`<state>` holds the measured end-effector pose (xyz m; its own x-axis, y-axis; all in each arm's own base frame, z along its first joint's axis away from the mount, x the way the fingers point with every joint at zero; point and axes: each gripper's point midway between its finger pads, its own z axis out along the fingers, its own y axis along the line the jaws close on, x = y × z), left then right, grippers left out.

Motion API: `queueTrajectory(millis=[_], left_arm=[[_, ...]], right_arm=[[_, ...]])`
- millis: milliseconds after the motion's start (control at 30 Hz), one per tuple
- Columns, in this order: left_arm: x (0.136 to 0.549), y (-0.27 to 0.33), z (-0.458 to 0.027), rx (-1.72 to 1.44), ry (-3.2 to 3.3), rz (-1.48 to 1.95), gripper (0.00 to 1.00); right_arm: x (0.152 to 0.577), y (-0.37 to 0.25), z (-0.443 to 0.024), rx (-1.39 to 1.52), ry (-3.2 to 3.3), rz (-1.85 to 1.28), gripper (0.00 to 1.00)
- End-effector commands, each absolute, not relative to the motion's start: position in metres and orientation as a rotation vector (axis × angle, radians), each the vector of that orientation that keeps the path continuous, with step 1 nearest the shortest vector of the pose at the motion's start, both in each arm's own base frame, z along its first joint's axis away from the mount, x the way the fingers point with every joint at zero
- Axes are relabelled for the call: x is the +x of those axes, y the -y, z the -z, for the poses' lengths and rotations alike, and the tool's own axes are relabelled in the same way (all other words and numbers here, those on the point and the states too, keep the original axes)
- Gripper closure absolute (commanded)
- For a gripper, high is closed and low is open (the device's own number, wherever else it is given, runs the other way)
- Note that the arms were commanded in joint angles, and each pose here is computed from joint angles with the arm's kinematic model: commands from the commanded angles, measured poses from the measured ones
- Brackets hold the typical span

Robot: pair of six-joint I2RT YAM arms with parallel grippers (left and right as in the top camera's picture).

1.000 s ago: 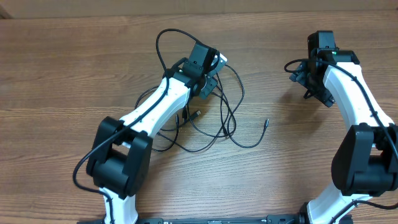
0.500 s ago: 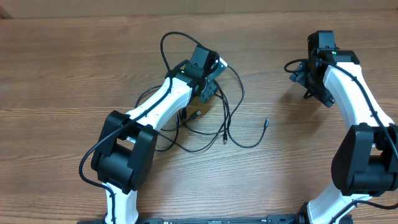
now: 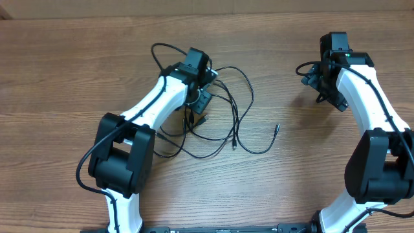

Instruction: Untangle cables

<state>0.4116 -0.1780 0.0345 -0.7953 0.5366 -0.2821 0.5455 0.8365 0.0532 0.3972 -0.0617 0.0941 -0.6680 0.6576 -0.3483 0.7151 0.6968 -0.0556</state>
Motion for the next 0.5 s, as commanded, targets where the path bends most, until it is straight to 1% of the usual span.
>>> queueTrajectory(millis=[0, 67, 100, 133, 167, 200, 233, 267, 300, 467], left_arm=[[0.408, 0.173, -0.031, 0.687, -2.796, 0.097, 0.43], [0.407, 0.174, -0.031, 0.68, -2.802, 0.102, 0.44], [0.407, 0.175, -0.031, 0.683, -2.801, 0.114, 0.42], [0.407, 0.179, -0.032, 0.687, -2.794, 0.135, 0.37], [0.408, 0.182, -0.032, 0.693, -2.786, 0.153, 0.35], [0.409, 0.184, -0.033, 0.7, -2.776, 0.156, 0.36], [0.411, 0.186, -0.034, 0.735, -2.755, 0.152, 0.48], [0.412, 0.186, -0.034, 0.771, -2.737, 0.148, 0.57], [0.414, 0.187, -0.035, 0.808, -2.718, 0.142, 0.61], [0.418, 0.188, -0.033, 0.927, -2.652, 0.116, 0.59]], right_arm=[[0.398, 0.063, -0.097, 1.091, -2.587, 0.275, 0.0], [0.398, 0.063, -0.097, 1.091, -2.587, 0.276, 0.0], [0.398, 0.063, -0.097, 1.09, -2.587, 0.275, 0.0], [0.398, 0.063, -0.097, 1.091, -2.587, 0.275, 0.0], [0.398, 0.063, -0.097, 1.091, -2.587, 0.275, 0.0], [0.398, 0.063, -0.097, 1.09, -2.587, 0.275, 0.0], [0.398, 0.063, -0.097, 1.091, -2.587, 0.275, 0.0], [0.398, 0.063, -0.097, 1.091, -2.587, 0.275, 0.0], [0.398, 0.063, -0.097, 1.091, -2.587, 0.275, 0.0], [0.398, 0.063, -0.097, 1.09, -2.587, 0.275, 0.0]])
